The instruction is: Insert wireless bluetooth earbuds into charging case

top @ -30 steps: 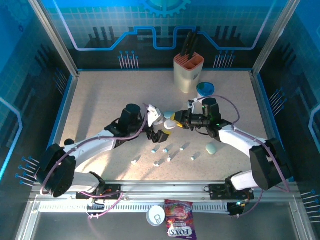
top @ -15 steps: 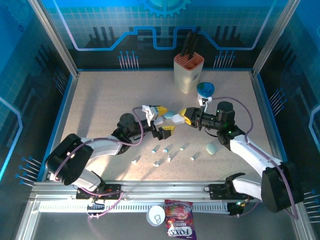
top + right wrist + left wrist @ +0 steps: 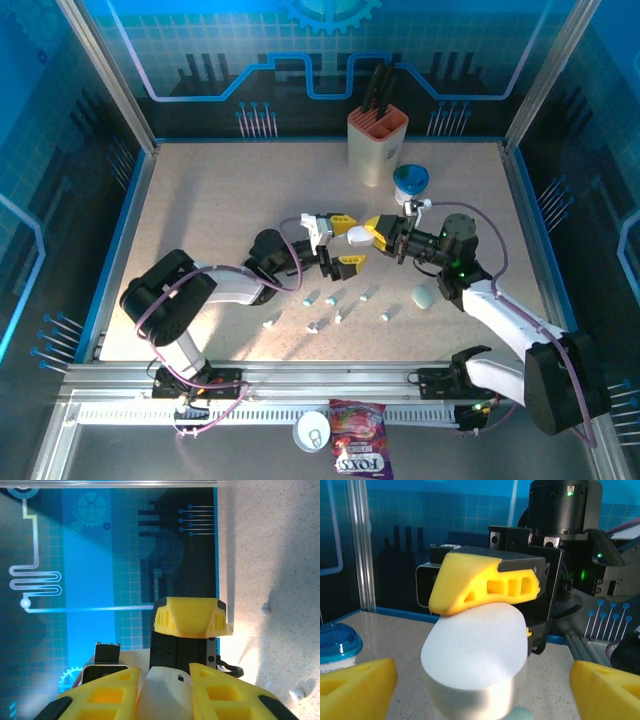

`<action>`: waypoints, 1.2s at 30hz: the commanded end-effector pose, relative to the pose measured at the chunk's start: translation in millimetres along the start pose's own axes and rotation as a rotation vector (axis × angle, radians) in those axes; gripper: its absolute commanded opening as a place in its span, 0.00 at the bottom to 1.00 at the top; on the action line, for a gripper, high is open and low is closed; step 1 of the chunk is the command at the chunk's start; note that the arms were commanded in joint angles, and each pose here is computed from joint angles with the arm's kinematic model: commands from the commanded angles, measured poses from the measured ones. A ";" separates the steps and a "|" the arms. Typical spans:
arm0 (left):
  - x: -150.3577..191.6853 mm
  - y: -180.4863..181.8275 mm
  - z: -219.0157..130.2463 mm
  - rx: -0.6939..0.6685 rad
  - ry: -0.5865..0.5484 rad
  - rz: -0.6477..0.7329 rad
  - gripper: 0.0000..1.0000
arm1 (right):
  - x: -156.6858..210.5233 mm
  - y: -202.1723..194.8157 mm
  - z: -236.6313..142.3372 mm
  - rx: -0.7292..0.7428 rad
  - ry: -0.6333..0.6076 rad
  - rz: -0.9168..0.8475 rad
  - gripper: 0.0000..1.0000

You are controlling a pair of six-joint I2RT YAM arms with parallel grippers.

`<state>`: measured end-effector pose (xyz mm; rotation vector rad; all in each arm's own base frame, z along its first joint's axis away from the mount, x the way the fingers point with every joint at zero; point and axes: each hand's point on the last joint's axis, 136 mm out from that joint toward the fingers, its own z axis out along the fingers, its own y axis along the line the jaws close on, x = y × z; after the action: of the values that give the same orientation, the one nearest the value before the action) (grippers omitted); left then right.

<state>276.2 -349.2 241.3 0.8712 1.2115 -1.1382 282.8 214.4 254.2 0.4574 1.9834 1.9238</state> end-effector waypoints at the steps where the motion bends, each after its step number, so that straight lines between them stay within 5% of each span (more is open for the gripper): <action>1: -15.0 -6.0 7.7 0.052 -0.049 0.029 0.82 | -2.4 18.6 -6.4 -0.080 -0.029 -0.014 0.22; 12: -24.1 -10.3 17.7 0.115 -0.060 -0.030 0.59 | -3.5 17.9 -9.8 -0.113 -0.051 0.006 0.22; 36: -12.9 -8.8 24.3 0.120 -0.043 -0.036 0.60 | -10.6 22.0 -16.3 -0.159 -0.103 0.005 0.22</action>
<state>280.8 -364.6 258.2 0.8804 1.1569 -1.2263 283.7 204.7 259.4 0.5555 1.8502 2.0049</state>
